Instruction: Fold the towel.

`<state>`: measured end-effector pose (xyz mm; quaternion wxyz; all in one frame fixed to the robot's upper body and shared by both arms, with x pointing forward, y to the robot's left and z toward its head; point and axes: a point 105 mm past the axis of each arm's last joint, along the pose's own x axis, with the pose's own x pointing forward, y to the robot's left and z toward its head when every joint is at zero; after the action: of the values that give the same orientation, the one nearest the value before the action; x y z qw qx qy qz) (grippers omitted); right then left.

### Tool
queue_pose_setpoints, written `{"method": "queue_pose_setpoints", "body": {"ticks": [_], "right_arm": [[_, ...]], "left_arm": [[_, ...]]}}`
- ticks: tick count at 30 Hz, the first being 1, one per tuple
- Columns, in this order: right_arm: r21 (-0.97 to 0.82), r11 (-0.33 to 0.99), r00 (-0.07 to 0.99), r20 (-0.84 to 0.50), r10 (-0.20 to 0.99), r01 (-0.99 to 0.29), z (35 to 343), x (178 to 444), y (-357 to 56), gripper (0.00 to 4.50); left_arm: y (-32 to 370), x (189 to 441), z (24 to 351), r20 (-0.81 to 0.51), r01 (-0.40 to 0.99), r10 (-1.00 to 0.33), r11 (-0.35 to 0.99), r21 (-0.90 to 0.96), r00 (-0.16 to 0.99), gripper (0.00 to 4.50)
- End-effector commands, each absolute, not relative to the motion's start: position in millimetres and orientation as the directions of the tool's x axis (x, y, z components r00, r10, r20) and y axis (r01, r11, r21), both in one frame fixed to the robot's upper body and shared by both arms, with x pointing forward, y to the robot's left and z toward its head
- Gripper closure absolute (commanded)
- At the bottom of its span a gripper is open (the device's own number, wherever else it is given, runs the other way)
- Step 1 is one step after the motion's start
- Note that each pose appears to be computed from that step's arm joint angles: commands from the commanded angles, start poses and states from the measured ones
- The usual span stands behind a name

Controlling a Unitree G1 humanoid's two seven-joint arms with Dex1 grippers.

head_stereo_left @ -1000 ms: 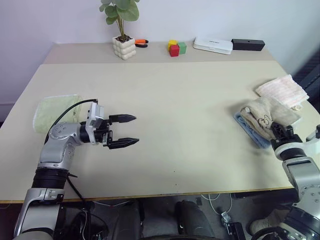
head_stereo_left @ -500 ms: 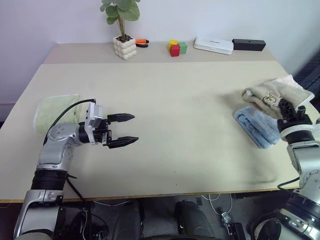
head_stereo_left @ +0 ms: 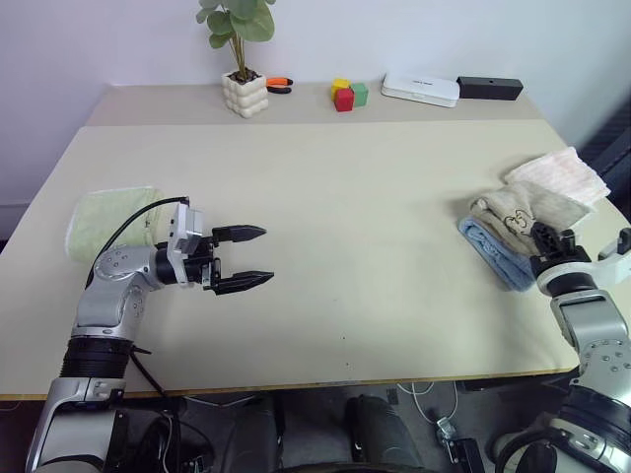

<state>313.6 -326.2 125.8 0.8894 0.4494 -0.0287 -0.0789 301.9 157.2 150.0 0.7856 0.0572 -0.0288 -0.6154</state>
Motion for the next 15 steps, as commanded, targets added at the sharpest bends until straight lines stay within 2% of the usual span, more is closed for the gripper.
{"method": "queue_pose_setpoints", "body": {"ticks": [1, 3, 4, 8, 11, 12, 15], "right_arm": [[0.791, 0.603, 0.986, 0.005, -0.169, 0.100, 132, 311, -330, 4.47], [0.781, 0.613, 0.982, 0.002, -0.190, 0.117, 131, 308, -336, 4.47], [0.773, 0.623, 0.981, 0.004, -0.192, 0.118, 132, 308, -337, 3.73], [0.748, 0.650, 0.978, 0.009, -0.209, 0.133, 135, 306, -341, 1.94], [0.739, 0.658, 0.973, 0.018, -0.231, 0.143, 138, 303, -345, 0.33], [0.732, 0.666, 0.972, 0.022, -0.234, 0.144, 138, 302, -346, 0.03], [0.691, 0.707, 0.972, 0.025, -0.233, 0.152, 141, 299, -346, 0.03]], "left_arm": [[160, 301, 163, 0.000, 0.955, -0.969, 0.243, 0.170, 0.247, 0.00], [160, 301, 163, 0.001, 0.954, -0.969, 0.244, 0.173, 0.247, 0.00], [160, 301, 163, 0.002, 0.954, -0.969, 0.245, 0.175, 0.248, 0.00], [158, 302, 163, 0.010, 0.953, -0.969, 0.246, 0.176, 0.248, 0.00], [155, 303, 163, 0.015, 0.953, -0.969, 0.246, 0.176, 0.247, 0.00], [155, 303, 163, 0.019, 0.953, -0.969, 0.245, 0.176, 0.246, 0.00], [154, 305, 162, 0.019, 0.953, -0.968, 0.249, 0.171, 0.249, 0.00]]}}
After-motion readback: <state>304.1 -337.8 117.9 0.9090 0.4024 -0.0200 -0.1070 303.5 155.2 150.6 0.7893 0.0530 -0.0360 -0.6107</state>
